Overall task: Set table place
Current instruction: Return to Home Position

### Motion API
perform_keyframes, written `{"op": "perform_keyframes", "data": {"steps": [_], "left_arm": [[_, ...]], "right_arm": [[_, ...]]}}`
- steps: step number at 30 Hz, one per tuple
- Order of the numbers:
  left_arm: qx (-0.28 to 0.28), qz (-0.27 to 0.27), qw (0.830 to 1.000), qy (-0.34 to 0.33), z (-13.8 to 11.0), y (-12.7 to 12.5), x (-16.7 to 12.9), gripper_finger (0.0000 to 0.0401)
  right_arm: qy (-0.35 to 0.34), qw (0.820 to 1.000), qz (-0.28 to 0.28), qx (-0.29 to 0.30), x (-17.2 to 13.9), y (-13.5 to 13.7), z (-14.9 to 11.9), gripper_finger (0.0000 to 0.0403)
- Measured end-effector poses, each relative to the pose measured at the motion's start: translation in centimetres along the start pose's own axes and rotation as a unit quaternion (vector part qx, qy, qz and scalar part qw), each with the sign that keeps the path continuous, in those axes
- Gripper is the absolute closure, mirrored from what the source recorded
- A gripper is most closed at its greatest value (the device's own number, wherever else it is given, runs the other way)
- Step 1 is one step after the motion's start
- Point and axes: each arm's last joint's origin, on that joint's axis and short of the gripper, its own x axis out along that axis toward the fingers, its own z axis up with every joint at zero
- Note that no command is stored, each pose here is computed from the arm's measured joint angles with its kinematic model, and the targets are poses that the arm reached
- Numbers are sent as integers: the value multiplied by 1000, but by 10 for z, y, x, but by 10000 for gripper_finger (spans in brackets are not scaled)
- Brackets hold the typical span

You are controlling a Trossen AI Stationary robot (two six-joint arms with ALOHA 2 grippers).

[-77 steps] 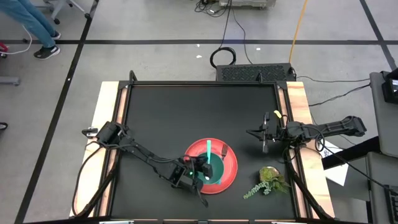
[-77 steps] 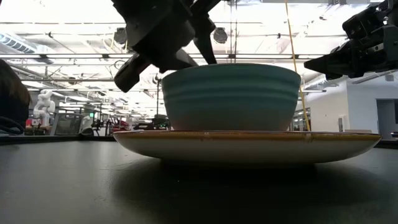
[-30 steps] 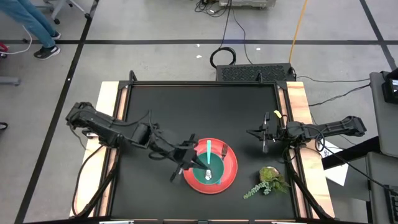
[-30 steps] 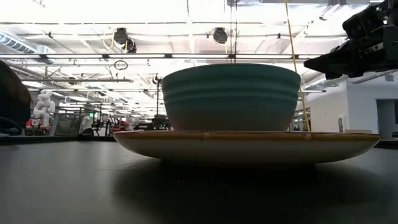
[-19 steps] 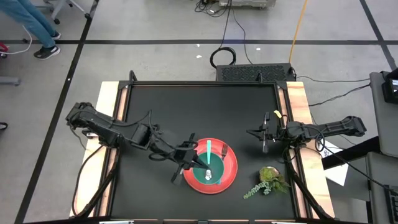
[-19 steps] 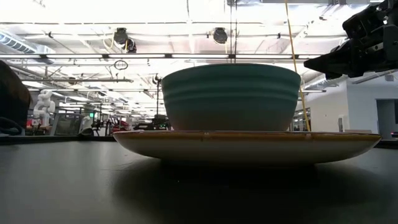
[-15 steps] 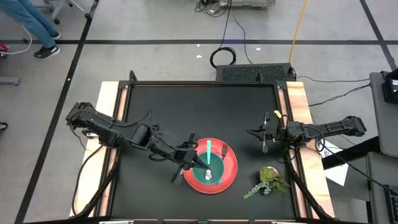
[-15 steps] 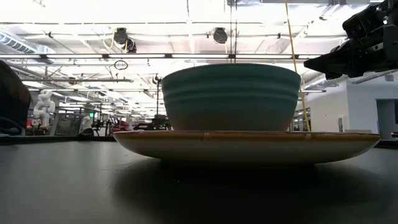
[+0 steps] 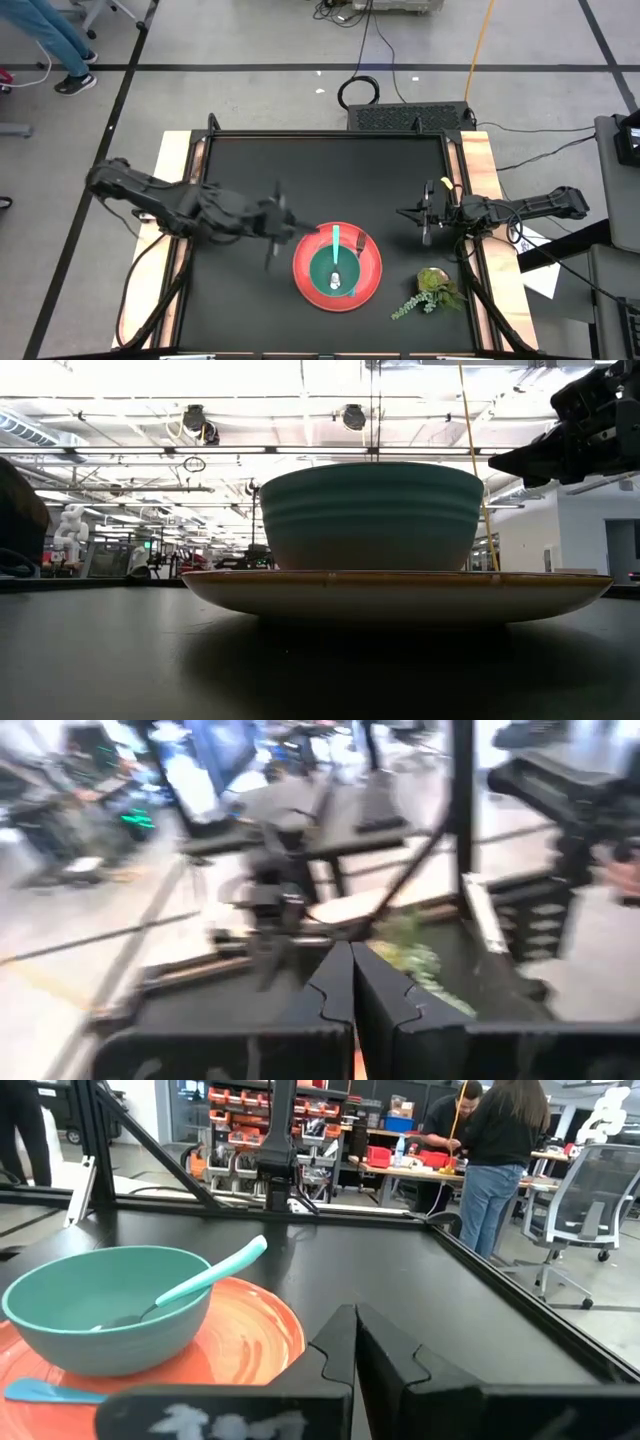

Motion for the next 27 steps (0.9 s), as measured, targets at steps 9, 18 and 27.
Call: {"op": "perform_keyframes", "data": {"steps": [9,18,27], "left_arm": [[-16,103,994,11,-2,33,-47,401],[-87,127,988,5,-57,56,-75,401],[-139,104,981,-92,-115,54,-103,401]], "right_arm": [[-20,1000,-2,13,0,0,4,403],[-20,1000,-1,15,0,0,4,403],[-20,1000,-1,14,0,0,4,403]]}}
